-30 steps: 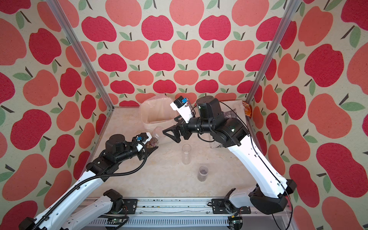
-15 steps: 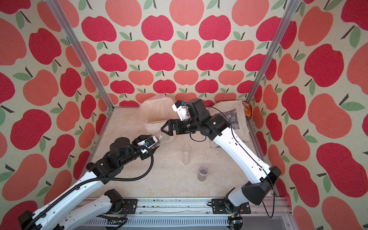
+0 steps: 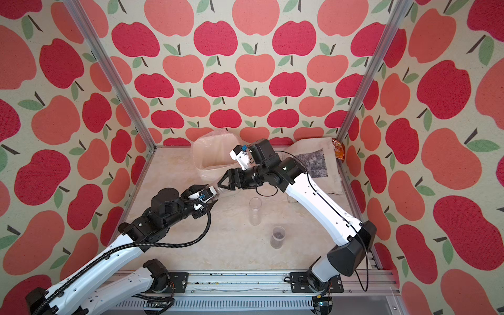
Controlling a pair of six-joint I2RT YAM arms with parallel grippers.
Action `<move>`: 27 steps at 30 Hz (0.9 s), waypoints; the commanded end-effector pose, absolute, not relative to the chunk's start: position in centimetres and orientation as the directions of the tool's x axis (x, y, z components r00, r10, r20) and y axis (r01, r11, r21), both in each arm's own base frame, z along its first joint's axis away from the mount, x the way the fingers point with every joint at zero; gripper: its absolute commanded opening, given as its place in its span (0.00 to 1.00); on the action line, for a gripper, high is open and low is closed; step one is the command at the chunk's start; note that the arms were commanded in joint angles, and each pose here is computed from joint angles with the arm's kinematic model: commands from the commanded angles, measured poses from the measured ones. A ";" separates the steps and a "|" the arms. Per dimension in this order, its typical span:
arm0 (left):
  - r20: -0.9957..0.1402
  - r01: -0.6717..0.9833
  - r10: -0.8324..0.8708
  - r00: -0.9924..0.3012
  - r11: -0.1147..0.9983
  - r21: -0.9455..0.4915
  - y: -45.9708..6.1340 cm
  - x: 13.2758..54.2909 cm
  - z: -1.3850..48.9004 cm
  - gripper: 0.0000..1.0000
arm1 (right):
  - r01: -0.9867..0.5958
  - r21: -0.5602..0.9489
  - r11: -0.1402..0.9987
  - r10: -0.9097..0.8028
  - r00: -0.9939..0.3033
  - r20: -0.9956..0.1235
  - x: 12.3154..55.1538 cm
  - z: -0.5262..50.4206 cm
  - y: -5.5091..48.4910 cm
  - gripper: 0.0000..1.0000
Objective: Empty the moldy dried flower tea in the jars
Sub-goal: Unscrew the lid from the jar.
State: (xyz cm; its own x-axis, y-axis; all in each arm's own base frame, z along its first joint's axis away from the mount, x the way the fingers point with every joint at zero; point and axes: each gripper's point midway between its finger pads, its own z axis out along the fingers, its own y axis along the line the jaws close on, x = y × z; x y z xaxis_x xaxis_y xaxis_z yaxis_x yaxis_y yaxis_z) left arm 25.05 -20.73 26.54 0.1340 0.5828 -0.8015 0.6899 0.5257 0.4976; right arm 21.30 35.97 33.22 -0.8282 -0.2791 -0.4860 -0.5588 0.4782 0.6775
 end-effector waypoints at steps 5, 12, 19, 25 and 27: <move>-0.801 0.688 0.580 0.147 0.522 0.505 -20.9 24.9 26.9 0.00 | -0.589 0.683 0.431 -0.319 -0.808 -0.495 20.6 33.3 36.9 0.57; -0.852 0.800 0.512 0.114 0.461 0.384 -22.1 22.7 26.5 0.00 | -0.912 0.364 0.189 -0.527 -0.407 -0.746 18.4 35.0 37.0 0.33; -0.951 0.961 0.296 -0.091 0.275 -0.006 -23.2 18.6 27.3 0.00 | -0.964 -0.211 -0.164 -0.671 0.266 -0.692 17.4 34.4 34.5 0.21; -0.944 0.976 0.290 -0.160 0.191 -0.106 -23.6 17.3 26.8 0.00 | -0.923 -0.284 -0.261 -0.683 0.384 -0.621 17.8 34.1 34.4 0.17; -0.939 0.976 0.295 -0.174 0.178 -0.125 -23.7 17.1 26.6 0.00 | -0.917 -0.291 -0.272 -0.680 0.397 -0.616 17.9 34.1 34.6 0.17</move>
State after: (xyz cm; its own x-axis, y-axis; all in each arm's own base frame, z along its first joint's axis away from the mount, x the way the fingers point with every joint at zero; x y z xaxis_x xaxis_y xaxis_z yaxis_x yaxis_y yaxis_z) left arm 19.17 -23.35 26.19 -0.0393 0.3250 -0.9449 0.9671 0.2503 0.0459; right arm 16.35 35.24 34.86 0.2541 -0.6532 -0.7133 -0.9662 -0.2051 -0.1563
